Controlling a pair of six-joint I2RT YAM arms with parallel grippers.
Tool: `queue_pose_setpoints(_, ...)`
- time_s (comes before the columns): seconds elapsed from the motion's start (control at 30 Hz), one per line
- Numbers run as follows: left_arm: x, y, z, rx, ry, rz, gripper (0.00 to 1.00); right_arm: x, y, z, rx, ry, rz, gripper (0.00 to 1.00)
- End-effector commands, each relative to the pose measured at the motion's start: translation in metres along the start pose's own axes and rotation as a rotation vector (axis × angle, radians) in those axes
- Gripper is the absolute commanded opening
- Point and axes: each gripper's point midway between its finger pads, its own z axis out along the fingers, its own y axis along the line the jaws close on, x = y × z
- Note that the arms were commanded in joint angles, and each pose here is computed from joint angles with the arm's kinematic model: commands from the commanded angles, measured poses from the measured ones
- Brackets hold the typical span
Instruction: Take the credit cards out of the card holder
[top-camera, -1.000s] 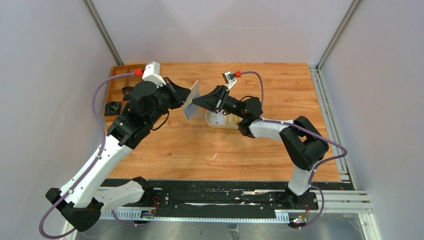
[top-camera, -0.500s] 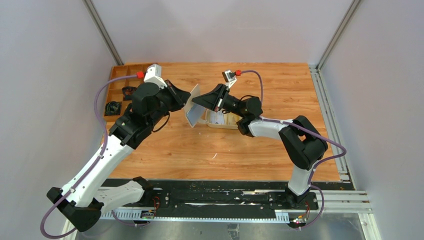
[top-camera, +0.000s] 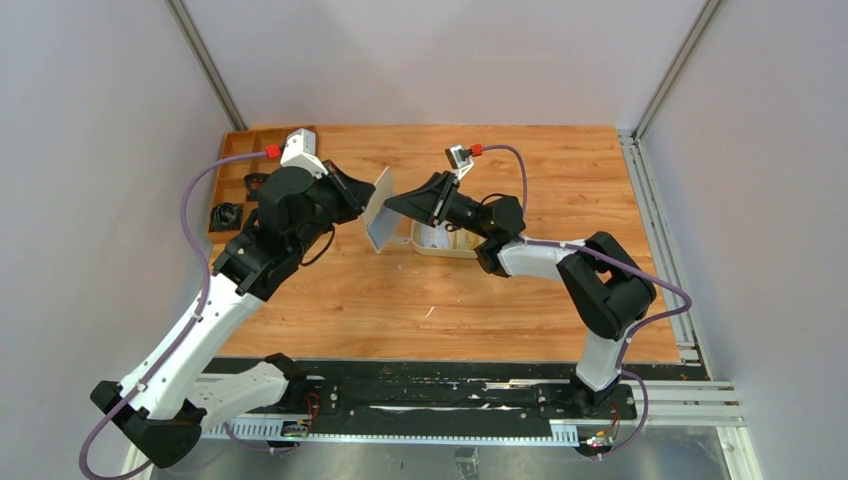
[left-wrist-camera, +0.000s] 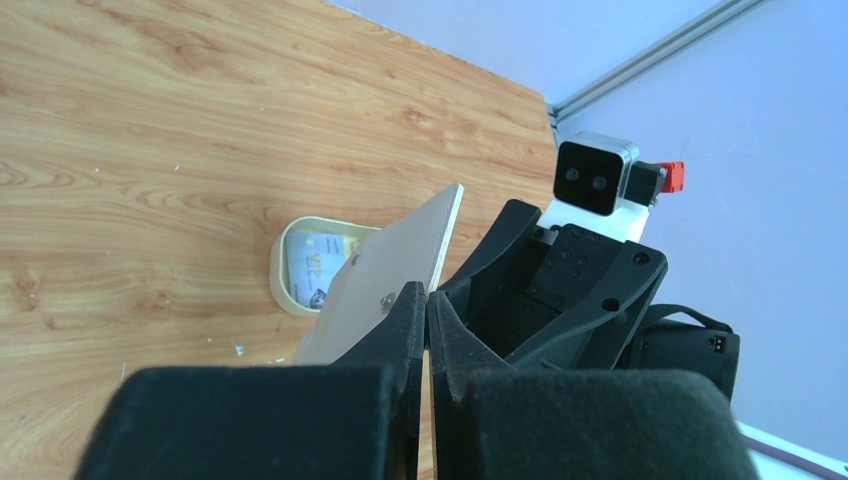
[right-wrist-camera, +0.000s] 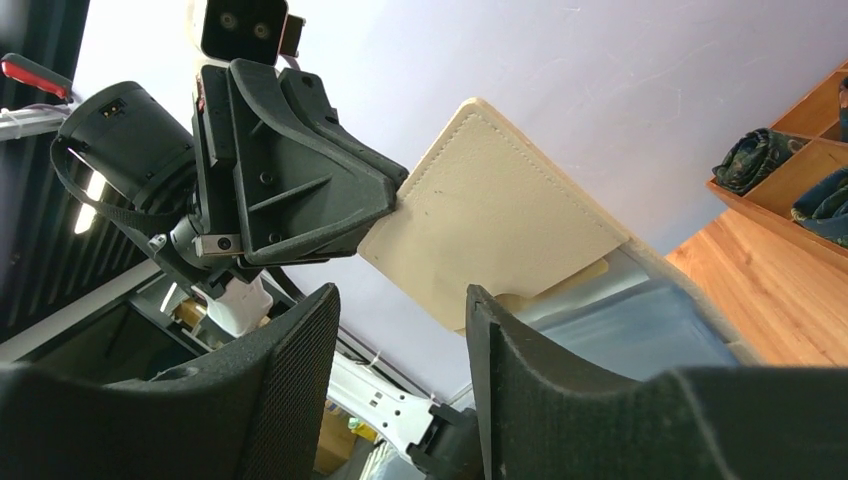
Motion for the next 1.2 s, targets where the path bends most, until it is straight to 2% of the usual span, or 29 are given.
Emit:
queue_pose_setpoints(0.0, -0.020, -0.007, -0.009, 0.018, -0.059, -0.019, 0.00, -0.010, 0.003, 0.000, -0.023, -0.034, -0.023, 0.55)
queue_pose_setpoints(0.3, -0.025, -0.010, -0.012, 0.026, -0.071, -0.025, 0.00, -0.008, -0.011, -0.001, 0.010, -0.049, 0.027, 0.62)
queue_pose_setpoints(0.67, -0.027, -0.015, -0.010, 0.044, -0.075, -0.035, 0.00, -0.006, -0.028, 0.002, 0.047, -0.080, 0.102, 0.63)
queue_pose_setpoints(1.17, -0.029, -0.013, -0.011, 0.039, -0.082, -0.030, 0.00, -0.005, -0.019, 0.022, -0.014, -0.076, 0.133, 0.63)
